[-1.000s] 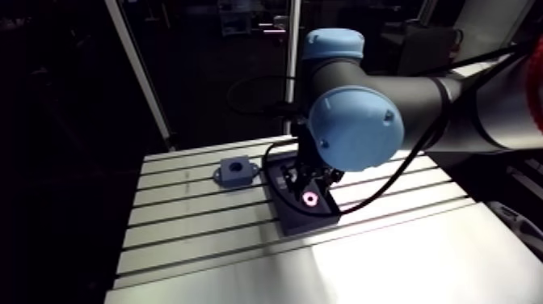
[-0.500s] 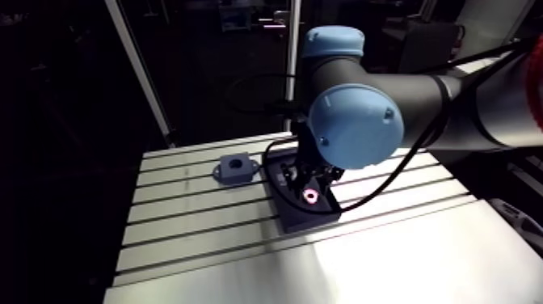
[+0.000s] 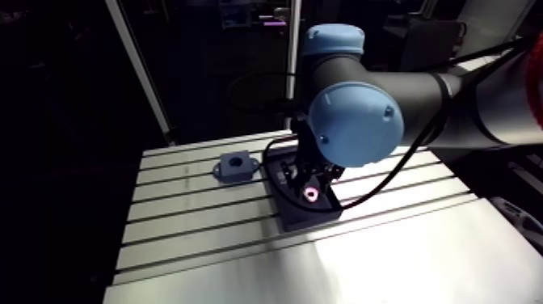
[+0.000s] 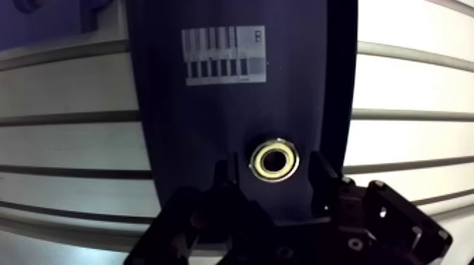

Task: Pick up the bearing and press it into the housing until flush.

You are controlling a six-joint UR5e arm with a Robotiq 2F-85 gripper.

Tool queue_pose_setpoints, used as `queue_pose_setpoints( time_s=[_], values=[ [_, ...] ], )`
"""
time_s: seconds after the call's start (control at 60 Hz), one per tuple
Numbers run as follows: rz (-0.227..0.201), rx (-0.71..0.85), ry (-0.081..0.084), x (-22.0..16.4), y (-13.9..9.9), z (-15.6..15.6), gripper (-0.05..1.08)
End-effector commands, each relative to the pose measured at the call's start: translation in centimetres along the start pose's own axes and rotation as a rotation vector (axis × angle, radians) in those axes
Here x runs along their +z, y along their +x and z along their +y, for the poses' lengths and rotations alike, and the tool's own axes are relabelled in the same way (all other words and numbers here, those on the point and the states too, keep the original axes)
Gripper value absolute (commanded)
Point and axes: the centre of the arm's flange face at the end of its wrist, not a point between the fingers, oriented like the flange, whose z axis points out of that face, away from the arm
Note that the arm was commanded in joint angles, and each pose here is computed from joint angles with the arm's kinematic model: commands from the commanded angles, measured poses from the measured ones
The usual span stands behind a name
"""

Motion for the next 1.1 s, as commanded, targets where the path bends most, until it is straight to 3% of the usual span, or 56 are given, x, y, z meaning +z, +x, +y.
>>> queue_pose_setpoints(
  time_s=[0.017,1.1],
  values=[
    [-0.002,0.0,0.0,0.09,0.07,0.02,0.39],
    [-0.012,-0.001,0.002,0.62,0.18,-0.05,0.42]
  ],
)
